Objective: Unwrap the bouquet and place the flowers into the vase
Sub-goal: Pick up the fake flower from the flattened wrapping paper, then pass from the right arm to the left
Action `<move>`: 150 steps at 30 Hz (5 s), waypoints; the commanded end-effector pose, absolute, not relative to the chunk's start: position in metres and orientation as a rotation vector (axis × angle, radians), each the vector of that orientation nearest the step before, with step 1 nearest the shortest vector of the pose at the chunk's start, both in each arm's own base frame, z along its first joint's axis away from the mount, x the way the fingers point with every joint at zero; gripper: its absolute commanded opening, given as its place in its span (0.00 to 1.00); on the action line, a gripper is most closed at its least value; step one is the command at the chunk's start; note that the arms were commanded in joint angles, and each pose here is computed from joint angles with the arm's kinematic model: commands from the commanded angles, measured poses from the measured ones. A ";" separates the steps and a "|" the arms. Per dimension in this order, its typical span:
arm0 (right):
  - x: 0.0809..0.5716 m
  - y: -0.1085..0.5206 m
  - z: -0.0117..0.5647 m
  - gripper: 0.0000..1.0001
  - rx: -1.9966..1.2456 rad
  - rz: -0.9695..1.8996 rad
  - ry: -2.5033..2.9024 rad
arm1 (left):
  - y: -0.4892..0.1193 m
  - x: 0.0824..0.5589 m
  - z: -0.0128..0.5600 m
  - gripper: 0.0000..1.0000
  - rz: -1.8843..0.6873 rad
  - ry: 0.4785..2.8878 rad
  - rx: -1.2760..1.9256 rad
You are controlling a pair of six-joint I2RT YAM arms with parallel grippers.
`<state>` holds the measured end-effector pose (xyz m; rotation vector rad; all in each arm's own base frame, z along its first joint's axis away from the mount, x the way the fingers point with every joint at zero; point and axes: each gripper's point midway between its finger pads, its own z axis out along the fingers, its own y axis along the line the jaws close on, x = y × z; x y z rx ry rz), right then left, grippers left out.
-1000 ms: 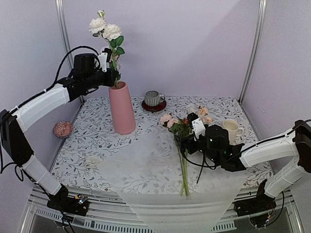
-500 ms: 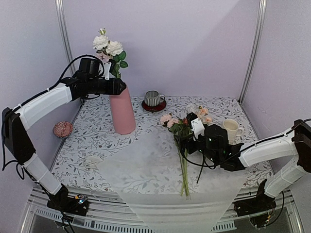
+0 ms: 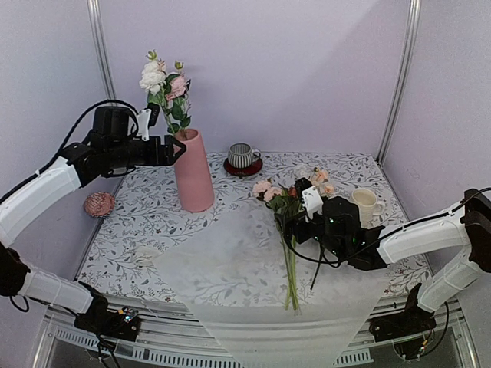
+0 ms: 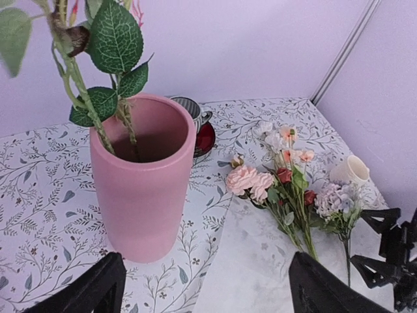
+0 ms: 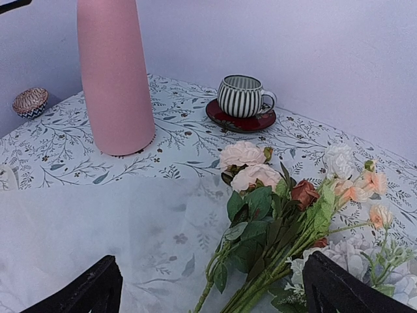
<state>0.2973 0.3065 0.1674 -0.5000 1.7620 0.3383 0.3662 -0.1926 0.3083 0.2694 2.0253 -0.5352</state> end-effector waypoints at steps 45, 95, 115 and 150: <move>0.204 0.317 0.044 0.30 -0.353 0.521 2.785 | -0.157 0.314 0.145 0.98 -0.577 2.314 -0.180; 0.214 0.324 0.014 0.06 -0.307 0.398 2.841 | -0.175 0.300 0.152 0.96 -0.761 2.232 -0.090; 0.222 0.341 0.188 0.03 -0.294 1.016 2.192 | -0.220 0.265 0.216 0.94 -1.118 1.929 0.147; 0.166 0.406 0.274 0.02 -0.746 1.393 1.641 | -0.313 0.204 0.311 0.98 -1.438 1.442 0.514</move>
